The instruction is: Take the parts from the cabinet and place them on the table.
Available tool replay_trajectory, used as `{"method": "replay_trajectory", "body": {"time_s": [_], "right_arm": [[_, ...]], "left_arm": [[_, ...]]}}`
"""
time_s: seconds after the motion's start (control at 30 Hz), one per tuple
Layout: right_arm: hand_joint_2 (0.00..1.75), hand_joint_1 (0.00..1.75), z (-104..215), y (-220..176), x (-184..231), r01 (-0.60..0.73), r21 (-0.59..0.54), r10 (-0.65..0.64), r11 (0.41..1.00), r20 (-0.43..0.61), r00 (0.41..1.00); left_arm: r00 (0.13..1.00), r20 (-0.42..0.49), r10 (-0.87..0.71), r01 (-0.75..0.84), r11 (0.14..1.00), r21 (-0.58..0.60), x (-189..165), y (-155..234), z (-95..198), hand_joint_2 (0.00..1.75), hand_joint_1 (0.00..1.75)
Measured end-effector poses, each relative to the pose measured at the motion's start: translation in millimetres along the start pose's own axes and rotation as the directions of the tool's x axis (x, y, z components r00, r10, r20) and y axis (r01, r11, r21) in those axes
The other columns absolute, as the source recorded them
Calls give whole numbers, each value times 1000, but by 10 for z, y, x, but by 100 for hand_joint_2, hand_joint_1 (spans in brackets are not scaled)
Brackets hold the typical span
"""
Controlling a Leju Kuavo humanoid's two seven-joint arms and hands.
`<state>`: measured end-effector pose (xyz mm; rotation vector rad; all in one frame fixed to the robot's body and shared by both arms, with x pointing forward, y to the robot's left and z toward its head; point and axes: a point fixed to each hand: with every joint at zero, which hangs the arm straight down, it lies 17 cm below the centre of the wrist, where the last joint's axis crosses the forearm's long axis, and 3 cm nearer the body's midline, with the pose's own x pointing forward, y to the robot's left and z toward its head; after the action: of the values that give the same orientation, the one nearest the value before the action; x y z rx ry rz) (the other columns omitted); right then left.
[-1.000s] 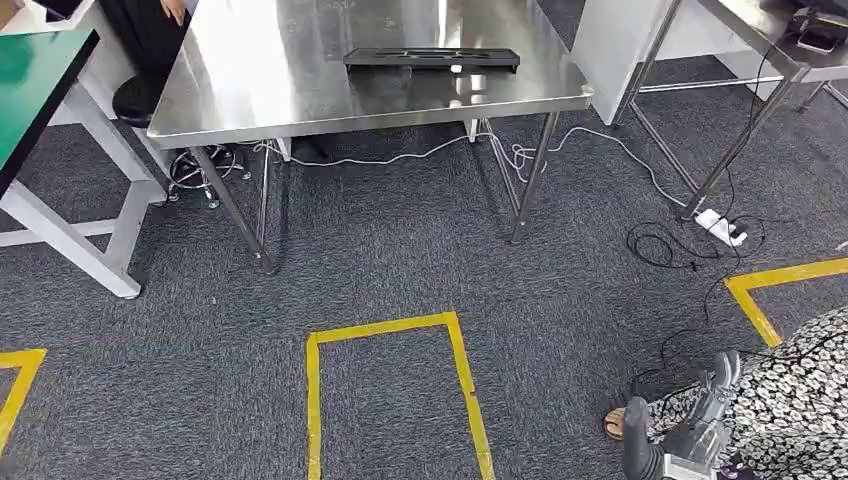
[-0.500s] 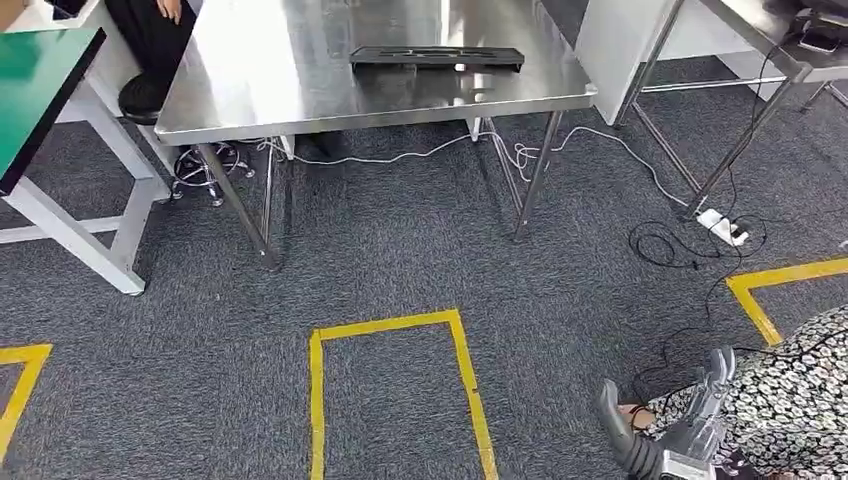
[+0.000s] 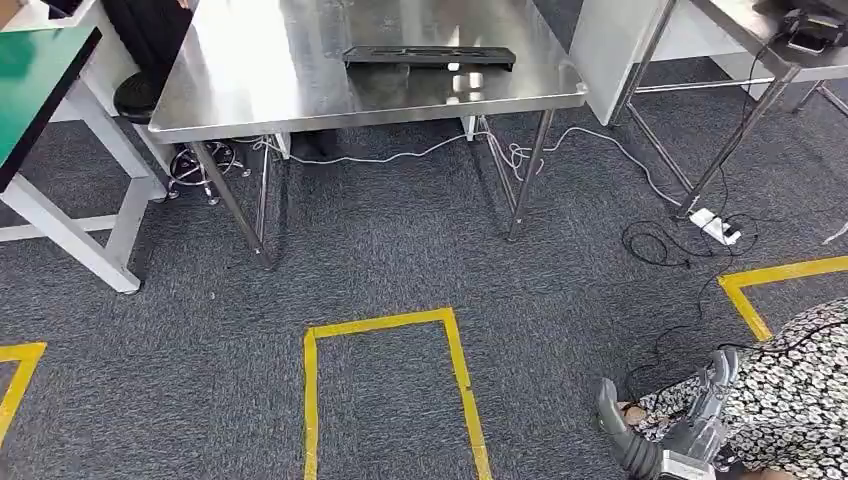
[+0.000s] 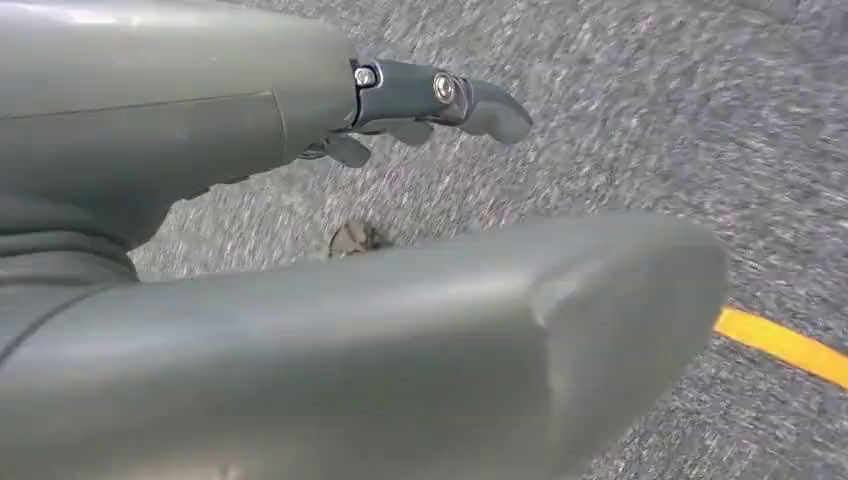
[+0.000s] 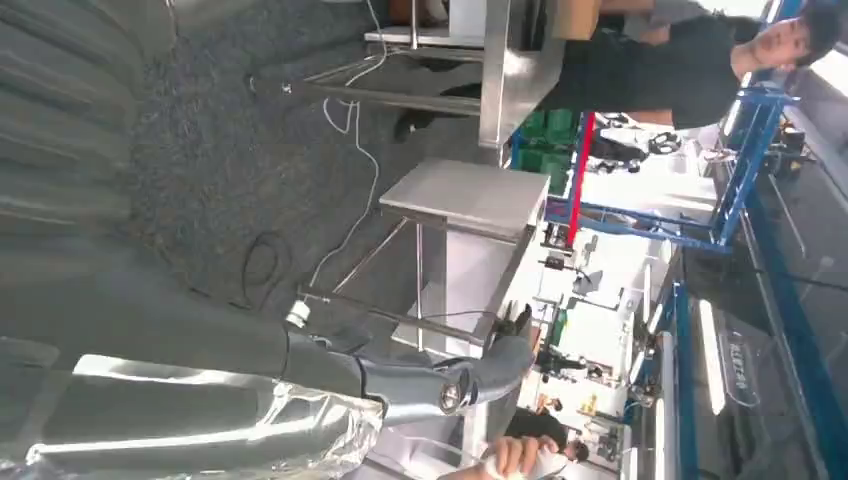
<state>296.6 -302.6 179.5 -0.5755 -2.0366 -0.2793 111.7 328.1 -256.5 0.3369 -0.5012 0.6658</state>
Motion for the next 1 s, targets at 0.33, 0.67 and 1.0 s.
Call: {"method": "replay_trajectory", "body": {"time_s": [0.33, 0.67, 1.0], "right_arm": [[175, 0, 1, -8, -8, -2, 1, 2, 1000, -1, 1000], [175, 0, -22, -4, 0, 1, -2, -1, 1000, 4, 1000], [175, 0, -20, -6, -2, 0, -2, 0, 1000, 3, 1000]], "left_arm": [[1000, -1, 2, -2, 1000, -2, -13, -3, 7, 0, 0], [1000, -5, 2, -2, 1000, -2, -32, -10, 17, 0, 0], [1000, -6, 2, -2, 1000, -2, -38, -10, 19, 0, 0]]}}
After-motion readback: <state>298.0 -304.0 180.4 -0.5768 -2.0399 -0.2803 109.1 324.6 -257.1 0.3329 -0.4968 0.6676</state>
